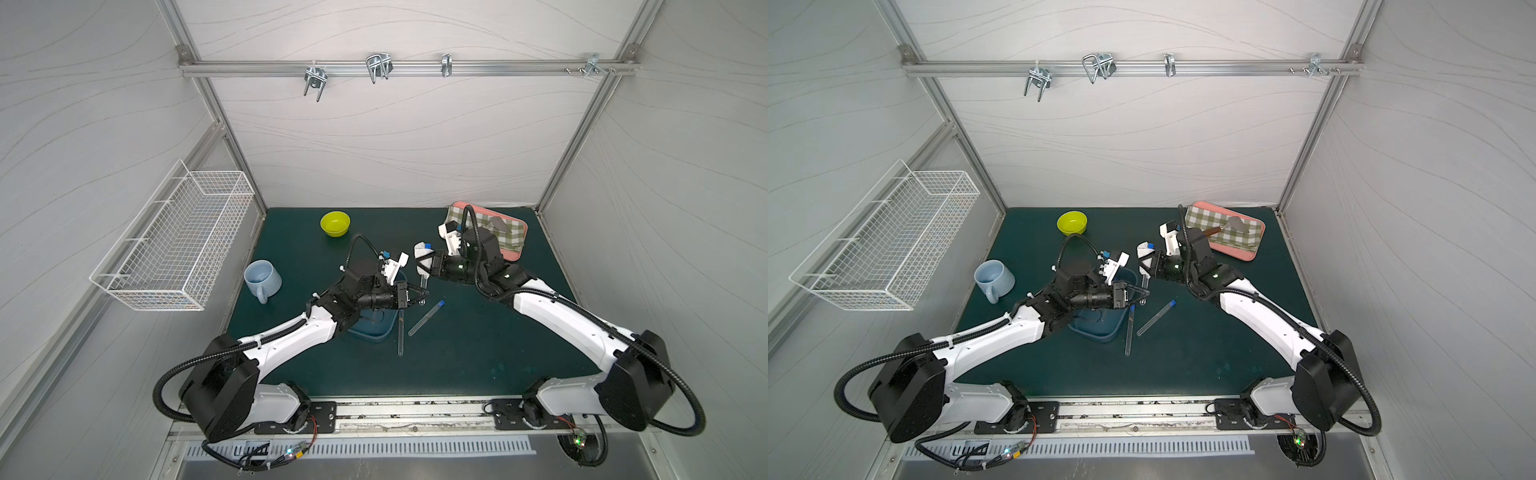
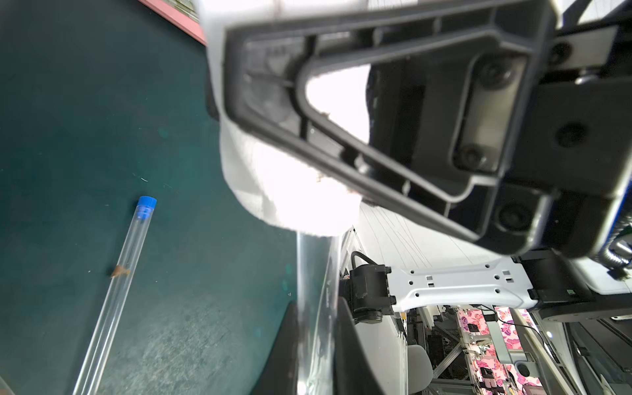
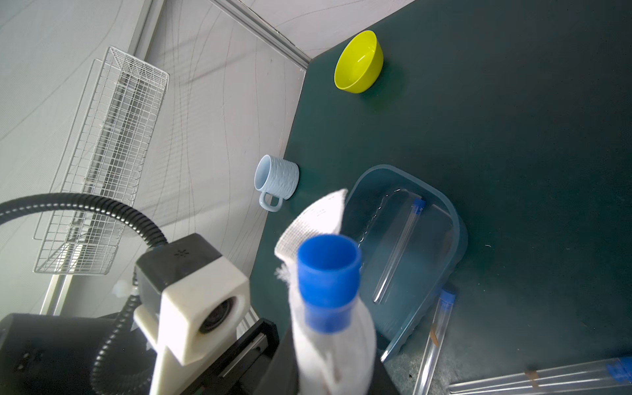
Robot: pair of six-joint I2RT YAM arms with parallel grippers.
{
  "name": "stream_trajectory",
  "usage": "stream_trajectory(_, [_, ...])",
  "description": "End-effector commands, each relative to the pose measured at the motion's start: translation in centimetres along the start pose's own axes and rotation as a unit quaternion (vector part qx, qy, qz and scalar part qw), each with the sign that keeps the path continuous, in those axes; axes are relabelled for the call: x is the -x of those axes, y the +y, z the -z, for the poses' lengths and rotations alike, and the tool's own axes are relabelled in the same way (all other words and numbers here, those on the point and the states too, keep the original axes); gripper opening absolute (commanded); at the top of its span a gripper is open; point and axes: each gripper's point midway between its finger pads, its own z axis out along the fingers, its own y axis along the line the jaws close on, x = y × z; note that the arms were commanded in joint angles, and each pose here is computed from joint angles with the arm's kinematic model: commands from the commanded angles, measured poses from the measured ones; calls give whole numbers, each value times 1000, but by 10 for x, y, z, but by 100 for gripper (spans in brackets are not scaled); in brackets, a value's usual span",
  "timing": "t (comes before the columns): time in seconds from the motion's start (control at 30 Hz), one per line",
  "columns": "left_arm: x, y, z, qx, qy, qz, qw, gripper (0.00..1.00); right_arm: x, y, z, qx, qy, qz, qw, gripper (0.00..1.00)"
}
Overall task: Wipe the exteriors of test tubes
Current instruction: Wipe the dirt from the test tube.
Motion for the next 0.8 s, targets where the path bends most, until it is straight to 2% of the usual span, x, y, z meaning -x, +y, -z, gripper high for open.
stream_trajectory(0.0, [1, -5, 3, -8, -1, 5, 1000, 7, -11, -5, 3, -3, -6, -10, 1000, 20])
stream_trajectory(0.2, [1, -4, 2, -7, 0, 6, 1000, 6, -56, -4, 4, -13, 20, -14, 1000, 20])
stream_trajectory(0.33, [1, -3, 1, -5, 0, 7, 1000, 6, -62, -5, 3, -16, 19, -18, 1000, 20])
stream_trajectory(0.77, [0, -6, 5, -4, -1, 4, 1000, 6, 19, -1, 1, -3, -23, 8, 1000, 20])
